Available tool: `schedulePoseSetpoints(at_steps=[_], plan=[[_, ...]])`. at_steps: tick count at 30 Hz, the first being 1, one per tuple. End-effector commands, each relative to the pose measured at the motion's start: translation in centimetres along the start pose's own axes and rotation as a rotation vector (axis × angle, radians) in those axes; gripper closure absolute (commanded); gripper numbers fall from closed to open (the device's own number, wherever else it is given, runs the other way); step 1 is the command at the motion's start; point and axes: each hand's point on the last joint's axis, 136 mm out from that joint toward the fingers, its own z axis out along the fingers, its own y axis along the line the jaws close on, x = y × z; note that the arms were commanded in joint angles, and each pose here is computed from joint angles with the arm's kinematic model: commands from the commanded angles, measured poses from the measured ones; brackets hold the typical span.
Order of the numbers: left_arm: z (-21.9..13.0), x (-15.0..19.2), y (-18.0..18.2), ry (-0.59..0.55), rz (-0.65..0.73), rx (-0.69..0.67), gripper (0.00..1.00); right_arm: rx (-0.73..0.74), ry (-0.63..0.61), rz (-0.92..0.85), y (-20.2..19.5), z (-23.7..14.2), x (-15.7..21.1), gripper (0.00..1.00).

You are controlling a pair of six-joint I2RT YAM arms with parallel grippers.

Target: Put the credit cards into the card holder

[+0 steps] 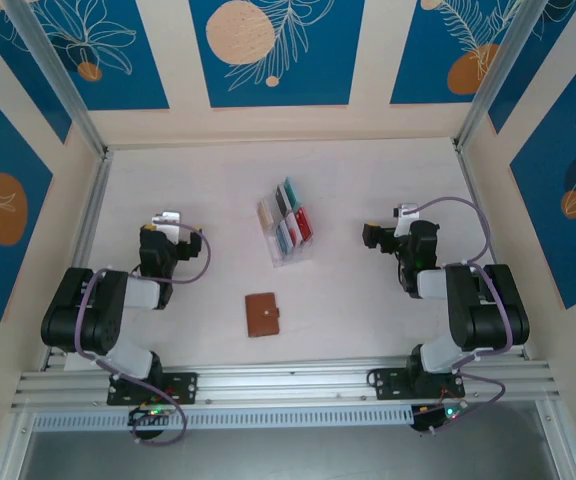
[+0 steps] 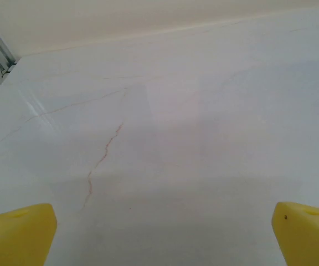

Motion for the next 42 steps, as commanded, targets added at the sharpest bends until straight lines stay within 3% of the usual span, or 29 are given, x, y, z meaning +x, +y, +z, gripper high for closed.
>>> schedulePoseSetpoints(at_steps=[1, 20, 26, 30, 33, 35, 37, 39, 42], plan=[[0.2, -0.3, -0.1, -0.009, -0.008, 0.016, 0.00, -0.011, -0.025, -0.009, 0.1, 0.2, -1.1, 0.01], [0.3, -0.3, -0.1, -0.003, -0.029, 0.048, 0.00, -0.013, -0.026, -0.007, 0.1, 0.1, -1.1, 0.01], [0.1, -0.2, 1.6, -0.015, -0.067, -0.049, 0.00, -0.017, -0.026, 0.001, 0.0, 0.1, -1.1, 0.01], [-0.2, -1.5, 0.2, -0.022, -0.029, 0.040, 0.00, -0.018, -0.032, 0.002, 0.0, 0.0, -1.2, 0.01], [-0.6, -3.6, 0.5, 0.095, -0.037, 0.017, 0.00, 0.152, -0.048, 0.038, -2.0, -1.5, -3.6, 0.01], [-1.4, -5.1, 0.4, 0.185, -0.086, 0.014, 0.00, 0.153, -0.097, 0.025, -1.1, -3.1, -5.8, 0.01], [-2.3, -6.8, -0.5, 0.227, -0.156, 0.034, 0.00, 0.208, -0.160, 0.229, -1.9, -5.1, -7.8, 0.01], [-3.2, -8.3, -2.8, 0.245, -0.181, 0.140, 0.00, 0.179, -0.113, 0.353, -1.4, -6.5, -9.0, 0.01], [-5.0, -9.8, -4.6, 0.202, -0.344, 0.235, 0.00, 0.254, -0.011, 0.617, -2.2, -8.1, -8.5, 0.01]])
